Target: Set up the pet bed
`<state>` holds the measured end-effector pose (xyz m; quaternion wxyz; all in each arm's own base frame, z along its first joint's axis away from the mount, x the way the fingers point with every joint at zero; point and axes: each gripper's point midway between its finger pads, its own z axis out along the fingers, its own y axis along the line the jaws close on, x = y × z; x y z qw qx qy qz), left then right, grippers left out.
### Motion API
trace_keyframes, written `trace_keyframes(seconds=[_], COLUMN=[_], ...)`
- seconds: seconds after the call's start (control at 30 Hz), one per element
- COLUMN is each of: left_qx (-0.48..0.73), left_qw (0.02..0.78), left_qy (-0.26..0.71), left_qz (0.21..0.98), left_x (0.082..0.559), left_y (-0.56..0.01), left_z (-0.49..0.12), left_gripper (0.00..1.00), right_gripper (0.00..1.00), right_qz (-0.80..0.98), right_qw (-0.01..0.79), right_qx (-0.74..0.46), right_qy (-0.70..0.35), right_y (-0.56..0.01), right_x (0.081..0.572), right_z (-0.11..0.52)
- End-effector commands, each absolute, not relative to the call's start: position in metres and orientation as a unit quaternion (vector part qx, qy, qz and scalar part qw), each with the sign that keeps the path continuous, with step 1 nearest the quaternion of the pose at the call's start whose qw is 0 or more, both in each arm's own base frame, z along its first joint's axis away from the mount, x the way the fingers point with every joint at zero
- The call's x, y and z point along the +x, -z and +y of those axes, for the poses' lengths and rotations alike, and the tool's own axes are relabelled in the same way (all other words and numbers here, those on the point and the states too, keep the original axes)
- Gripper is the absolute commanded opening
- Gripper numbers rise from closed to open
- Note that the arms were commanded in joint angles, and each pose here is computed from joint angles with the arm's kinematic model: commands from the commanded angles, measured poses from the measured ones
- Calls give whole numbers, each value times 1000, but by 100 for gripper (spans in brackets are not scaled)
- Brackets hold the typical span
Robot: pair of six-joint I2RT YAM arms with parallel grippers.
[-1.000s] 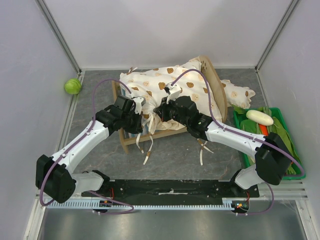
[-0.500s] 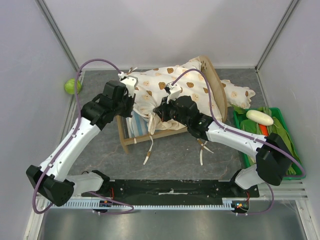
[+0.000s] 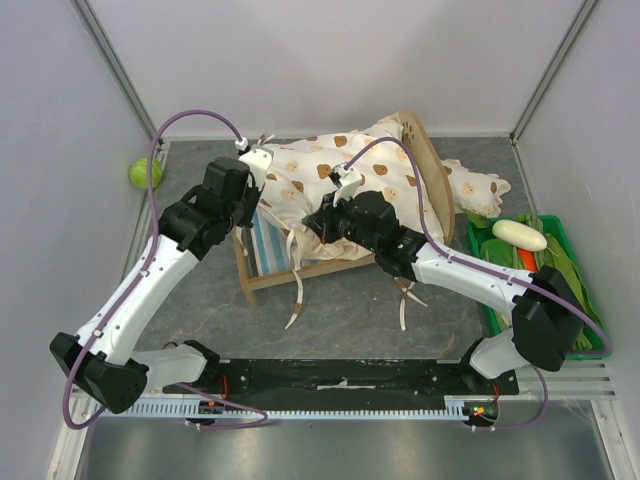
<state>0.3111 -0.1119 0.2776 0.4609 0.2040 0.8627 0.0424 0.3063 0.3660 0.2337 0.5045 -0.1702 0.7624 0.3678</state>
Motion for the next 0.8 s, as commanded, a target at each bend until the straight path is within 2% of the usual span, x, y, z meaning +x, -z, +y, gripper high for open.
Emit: trace_keyframes(seconds=[0.0, 0.5, 0.53, 0.63, 0.73, 0.77], left_qx=[205, 137, 134, 128, 115, 110], left_qw=[442, 327, 319, 296, 313, 325], left_qy=[-68, 13, 17, 26, 33, 33], left_qz=[871, 935, 938, 946, 942, 939], left_x=[310, 259, 256, 244, 240, 241], left_y=[-251, -148, -144, -139, -154, -163], left_z=[-104, -116, -116, -116, -113, -112], left_gripper=[2, 2, 13, 34, 51, 53], right_gripper=[1, 1, 1, 0, 1, 0], right_qz=[730, 731, 730, 734, 735, 734], right_qw=[528, 512, 512, 510, 512, 514], right_qx=[-164, -180, -181, -184, -190, -190], right_qy=[-401, -413, -414, -409, -402, -401], right_y=[-270, -261, -262, -256, -254, -256], right_x=[308, 297, 296, 294, 291, 291], right_z=[370, 383, 385, 390, 395, 397])
